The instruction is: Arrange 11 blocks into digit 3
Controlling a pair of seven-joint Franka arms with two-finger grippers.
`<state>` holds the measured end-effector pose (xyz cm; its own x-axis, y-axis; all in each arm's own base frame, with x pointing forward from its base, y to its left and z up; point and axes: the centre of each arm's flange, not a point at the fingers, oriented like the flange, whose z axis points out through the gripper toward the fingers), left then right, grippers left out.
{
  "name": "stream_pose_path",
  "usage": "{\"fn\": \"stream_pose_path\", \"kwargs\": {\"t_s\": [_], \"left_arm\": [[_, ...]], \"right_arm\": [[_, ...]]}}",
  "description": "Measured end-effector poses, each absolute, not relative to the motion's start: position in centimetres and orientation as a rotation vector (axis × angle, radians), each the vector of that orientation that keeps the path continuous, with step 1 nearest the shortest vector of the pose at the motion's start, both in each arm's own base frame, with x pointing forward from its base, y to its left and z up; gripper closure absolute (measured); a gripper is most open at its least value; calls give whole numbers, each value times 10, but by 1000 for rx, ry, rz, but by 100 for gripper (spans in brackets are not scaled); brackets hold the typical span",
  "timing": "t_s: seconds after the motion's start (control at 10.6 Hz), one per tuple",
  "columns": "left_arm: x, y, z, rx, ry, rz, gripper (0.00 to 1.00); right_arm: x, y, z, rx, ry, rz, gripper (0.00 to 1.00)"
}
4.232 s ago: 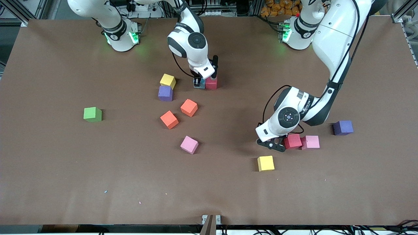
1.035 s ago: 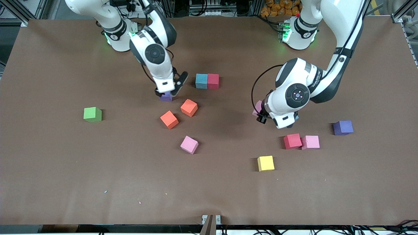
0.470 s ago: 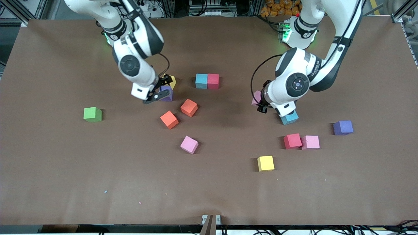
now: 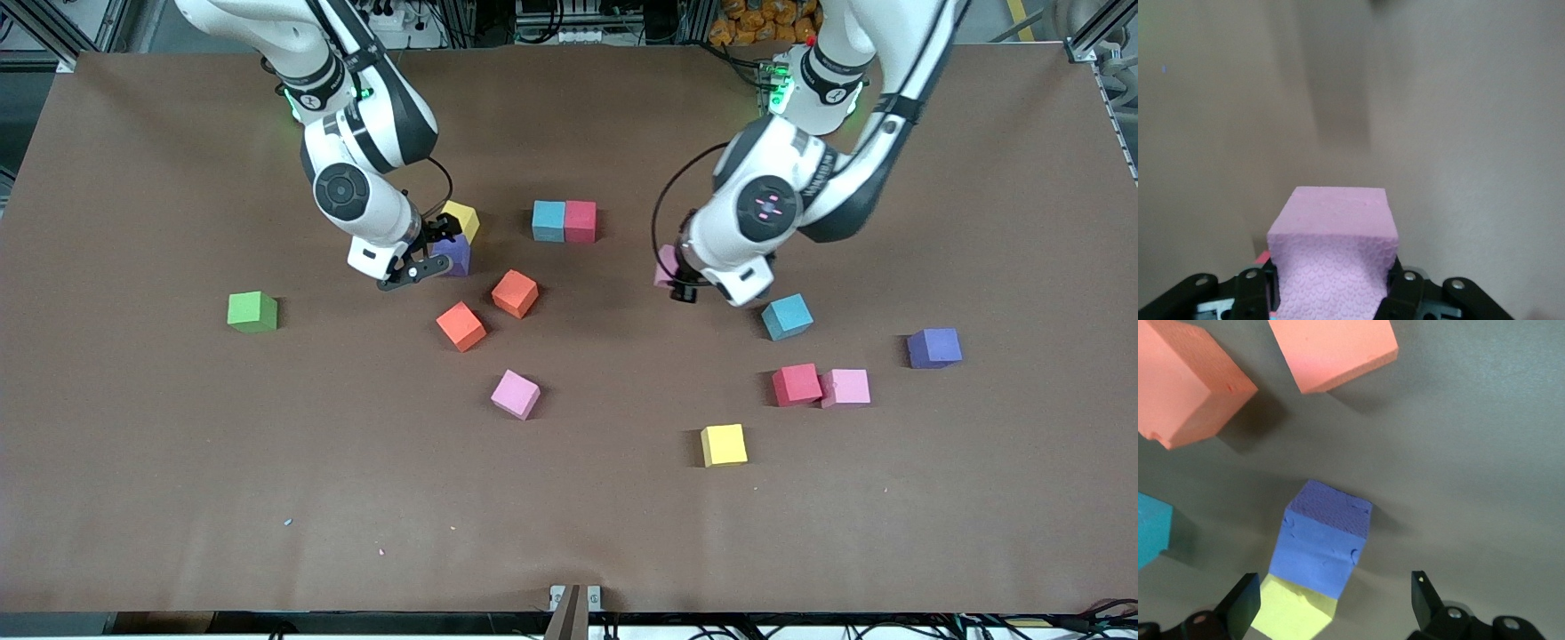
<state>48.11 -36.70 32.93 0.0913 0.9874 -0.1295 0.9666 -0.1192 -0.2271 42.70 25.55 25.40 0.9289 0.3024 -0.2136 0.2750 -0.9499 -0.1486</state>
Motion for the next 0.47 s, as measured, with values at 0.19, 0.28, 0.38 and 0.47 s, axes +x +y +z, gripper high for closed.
{"fn": "stream_pose_path", "kwargs": {"t_s": [0.19, 0.28, 0.38, 0.47], "left_arm": [[461, -386, 315, -2206, -2048, 373, 44], [452, -390, 307, -2197, -2045, 369, 44], [441, -395, 297, -2195, -2057, 359, 44], [428, -401, 284, -2191, -2094, 344, 44]], "right_arm": [[424, 260, 243, -2986, -309, 286, 0], [418, 265, 235, -3004, -240, 261, 0], [412, 270, 227, -3017, -200, 256, 0], [409, 275, 221, -3024, -169, 255, 0]]}}
